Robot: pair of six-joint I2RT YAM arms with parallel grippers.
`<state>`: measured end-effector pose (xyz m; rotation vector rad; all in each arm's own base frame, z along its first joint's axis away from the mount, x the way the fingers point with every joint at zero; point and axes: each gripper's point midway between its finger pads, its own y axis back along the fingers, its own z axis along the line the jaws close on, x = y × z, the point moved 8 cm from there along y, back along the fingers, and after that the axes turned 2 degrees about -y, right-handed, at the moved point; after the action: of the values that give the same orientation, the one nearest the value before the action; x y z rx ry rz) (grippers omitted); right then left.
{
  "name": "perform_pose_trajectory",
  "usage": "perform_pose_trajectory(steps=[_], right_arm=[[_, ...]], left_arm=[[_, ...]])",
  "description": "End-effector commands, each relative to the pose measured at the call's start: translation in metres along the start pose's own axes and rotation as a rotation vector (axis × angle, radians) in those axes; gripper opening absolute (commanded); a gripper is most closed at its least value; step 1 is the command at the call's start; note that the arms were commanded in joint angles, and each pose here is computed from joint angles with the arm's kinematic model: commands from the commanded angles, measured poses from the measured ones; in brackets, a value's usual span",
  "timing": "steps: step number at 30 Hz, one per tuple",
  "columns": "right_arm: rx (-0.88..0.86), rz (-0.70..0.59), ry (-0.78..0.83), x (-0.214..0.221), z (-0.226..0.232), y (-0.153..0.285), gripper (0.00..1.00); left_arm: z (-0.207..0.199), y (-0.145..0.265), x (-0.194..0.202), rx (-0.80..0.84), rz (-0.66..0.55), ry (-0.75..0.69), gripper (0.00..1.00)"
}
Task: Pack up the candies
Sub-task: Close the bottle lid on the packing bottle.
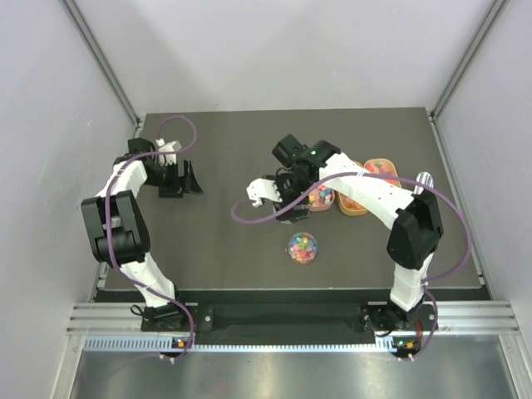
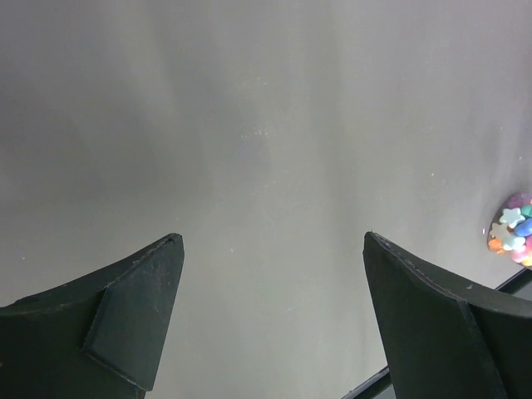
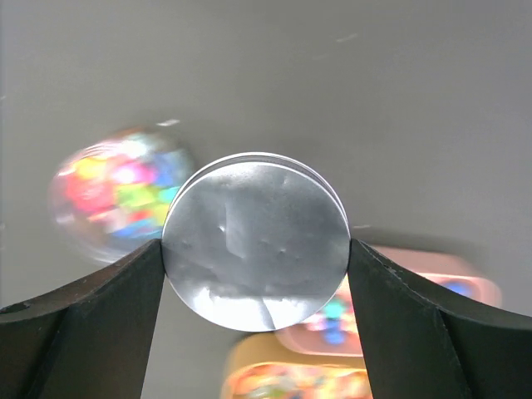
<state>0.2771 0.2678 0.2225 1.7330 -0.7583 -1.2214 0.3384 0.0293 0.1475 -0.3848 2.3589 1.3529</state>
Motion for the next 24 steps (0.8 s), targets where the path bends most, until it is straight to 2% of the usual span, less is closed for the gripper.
perform_pose_trajectory(steps=[1, 9, 24], right_arm=[[-0.140, 0.025, -0.085, 0.006, 0.051, 0.009, 0.79], [-0.181, 0.055, -0.092, 0.015, 0.082, -0.003, 0.78], [-0.109, 0.049, -0.078, 0.026, 0.081, -0.027, 0.75]], left_arm=[[-0.006, 0.007, -0.013, 0.028, -0.068, -0.086, 0.93], [-0.007, 0.005, -0.011, 0.039, -0.063, -0.080, 0.93], [-0.010, 0.009, -0.007, 0.021, -0.055, -0.055, 0.93]])
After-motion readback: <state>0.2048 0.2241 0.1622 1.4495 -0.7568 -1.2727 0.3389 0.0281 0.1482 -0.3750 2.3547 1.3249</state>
